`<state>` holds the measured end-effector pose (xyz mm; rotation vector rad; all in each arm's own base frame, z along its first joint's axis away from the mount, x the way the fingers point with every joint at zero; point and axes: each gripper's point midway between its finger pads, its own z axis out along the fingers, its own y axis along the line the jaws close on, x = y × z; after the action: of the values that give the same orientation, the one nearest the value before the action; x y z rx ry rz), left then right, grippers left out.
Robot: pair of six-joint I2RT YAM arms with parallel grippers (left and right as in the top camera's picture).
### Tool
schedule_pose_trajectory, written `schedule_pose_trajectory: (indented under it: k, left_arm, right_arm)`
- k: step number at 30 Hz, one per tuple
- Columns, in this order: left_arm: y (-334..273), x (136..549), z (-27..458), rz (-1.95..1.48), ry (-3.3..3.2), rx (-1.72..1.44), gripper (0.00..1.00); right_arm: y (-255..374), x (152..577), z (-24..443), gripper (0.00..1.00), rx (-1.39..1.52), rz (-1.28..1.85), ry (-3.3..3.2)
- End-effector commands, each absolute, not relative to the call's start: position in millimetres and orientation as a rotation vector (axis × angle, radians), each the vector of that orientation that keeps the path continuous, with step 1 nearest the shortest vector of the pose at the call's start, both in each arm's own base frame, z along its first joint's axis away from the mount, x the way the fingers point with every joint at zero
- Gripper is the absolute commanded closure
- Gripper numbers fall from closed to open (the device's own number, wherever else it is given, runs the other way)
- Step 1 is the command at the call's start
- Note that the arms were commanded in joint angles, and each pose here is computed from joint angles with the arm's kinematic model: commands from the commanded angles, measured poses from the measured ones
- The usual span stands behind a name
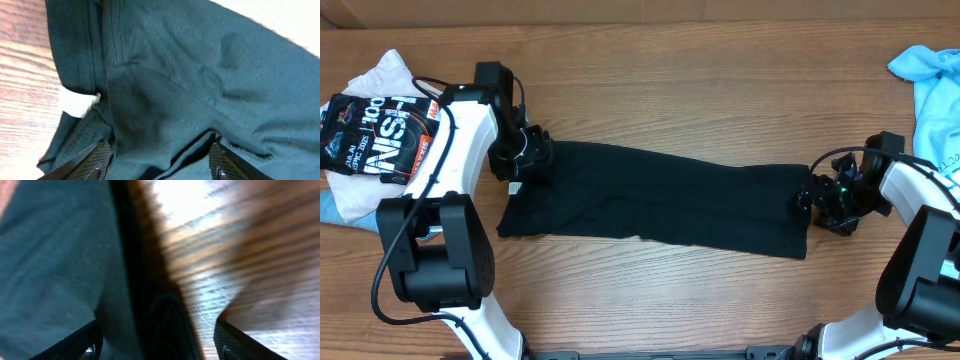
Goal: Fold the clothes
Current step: 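Pull the right end of the folded shirt rightward with the right gripper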
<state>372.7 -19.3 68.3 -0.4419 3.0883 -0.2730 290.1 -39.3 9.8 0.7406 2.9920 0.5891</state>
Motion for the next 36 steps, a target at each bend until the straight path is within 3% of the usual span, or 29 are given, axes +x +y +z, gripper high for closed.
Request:
schedule_pose_trajectory:
  k: [1,5,13,19,21,27,30,36]
  left_arm:
    - [-26,375,74,-0.293,3.085,-0.436,0.32]
    - [-27,375,74,-0.292,3.087,-0.432,0.32]
    - [-27,374,74,-0.293,3.089,-0.433,0.32]
    - [-27,370,74,-0.29,3.108,-0.439,0.32]
    - [-27,369,74,-0.29,3.113,-0.44,0.32]
    - [-27,361,74,-0.287,3.143,-0.449,0.35]
    - [-25,356,74,-0.271,3.163,-0.453,0.35]
    - [-25,354,74,-0.266,3.173,-0.447,0.36]
  right_arm:
    - [-26,285,2,0.26,0.736,0.68,2.979]
    - [-24,278,-8,0.36,0.735,0.68,2.976]
    - [-19,276,-11,0.71,0.735,0.715,2.969]
    - [-16,277,-9,0.82,0.734,0.748,2.959]
    - [-15,278,-8,0.96,0.732,0.765,2.951]
    - [-15,293,-1,0.96,0.707,0.798,2.898]
    - [-40,299,8,0.96,0.87,0.634,2.905]
    - [-65,327,62,0.96,0.88,0.491,2.84]
